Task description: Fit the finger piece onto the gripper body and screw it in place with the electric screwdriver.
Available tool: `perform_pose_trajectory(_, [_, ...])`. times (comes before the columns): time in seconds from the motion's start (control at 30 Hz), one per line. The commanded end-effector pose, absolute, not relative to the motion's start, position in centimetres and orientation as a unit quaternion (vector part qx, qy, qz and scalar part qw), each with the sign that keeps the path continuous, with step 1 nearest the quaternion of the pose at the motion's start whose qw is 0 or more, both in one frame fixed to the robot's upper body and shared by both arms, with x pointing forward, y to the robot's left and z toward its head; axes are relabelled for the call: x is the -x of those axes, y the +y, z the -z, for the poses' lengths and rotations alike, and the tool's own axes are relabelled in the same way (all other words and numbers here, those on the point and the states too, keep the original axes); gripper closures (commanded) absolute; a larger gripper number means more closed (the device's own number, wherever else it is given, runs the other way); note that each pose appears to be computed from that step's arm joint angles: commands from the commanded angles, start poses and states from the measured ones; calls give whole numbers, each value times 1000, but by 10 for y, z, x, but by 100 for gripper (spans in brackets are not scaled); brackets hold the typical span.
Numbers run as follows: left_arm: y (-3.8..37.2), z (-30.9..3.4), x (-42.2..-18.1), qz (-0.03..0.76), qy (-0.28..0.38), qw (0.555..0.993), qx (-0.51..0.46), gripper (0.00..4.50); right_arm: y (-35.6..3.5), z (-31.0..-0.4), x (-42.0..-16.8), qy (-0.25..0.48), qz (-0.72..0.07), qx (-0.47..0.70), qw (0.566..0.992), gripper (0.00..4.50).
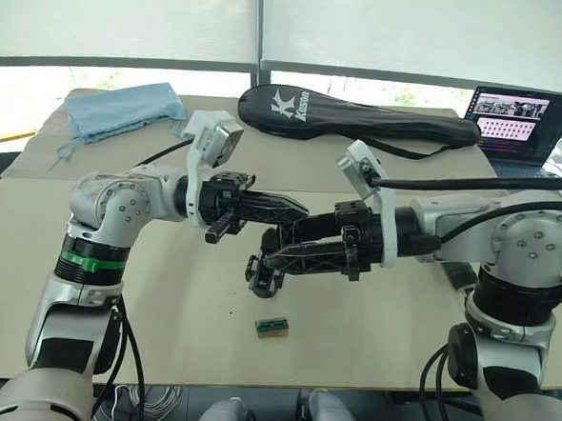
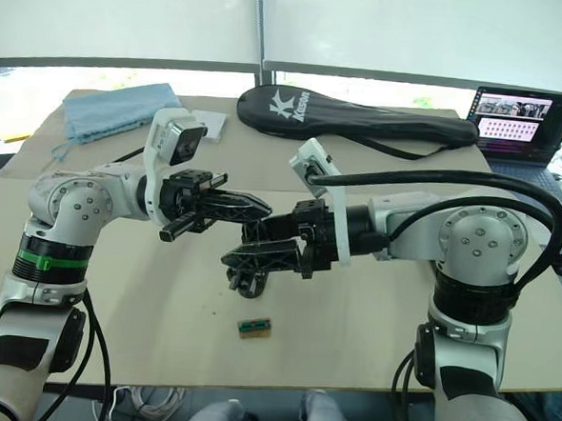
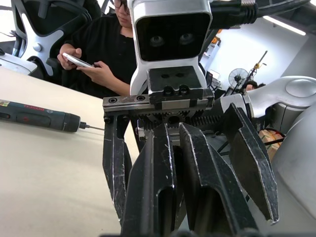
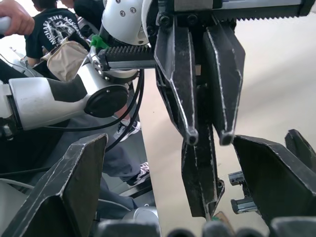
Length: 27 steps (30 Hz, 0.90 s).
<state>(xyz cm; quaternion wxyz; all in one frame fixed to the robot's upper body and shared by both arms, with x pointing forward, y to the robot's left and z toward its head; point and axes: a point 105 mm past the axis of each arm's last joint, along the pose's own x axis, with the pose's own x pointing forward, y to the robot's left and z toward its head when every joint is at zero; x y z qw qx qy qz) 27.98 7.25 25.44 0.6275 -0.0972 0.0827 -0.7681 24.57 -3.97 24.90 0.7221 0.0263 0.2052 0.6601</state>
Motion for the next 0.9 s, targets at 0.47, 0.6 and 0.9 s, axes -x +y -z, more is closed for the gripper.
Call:
perform_pose_trajectory(0.47, [73, -260, -274, 774, 61, 626, 78, 450, -37, -247, -241, 197, -661, -5, 724, 411])
perform_pose_trajectory(0.6, [73, -260, -280, 761, 51, 643, 68, 450, -40, -246, -238, 195, -662, -1, 723, 411])
perform_pose_trajectory(0.9, [77, -269, -274, 737, 48, 671, 68, 206, -53, -257, -241, 168, -655, -21, 736, 411])
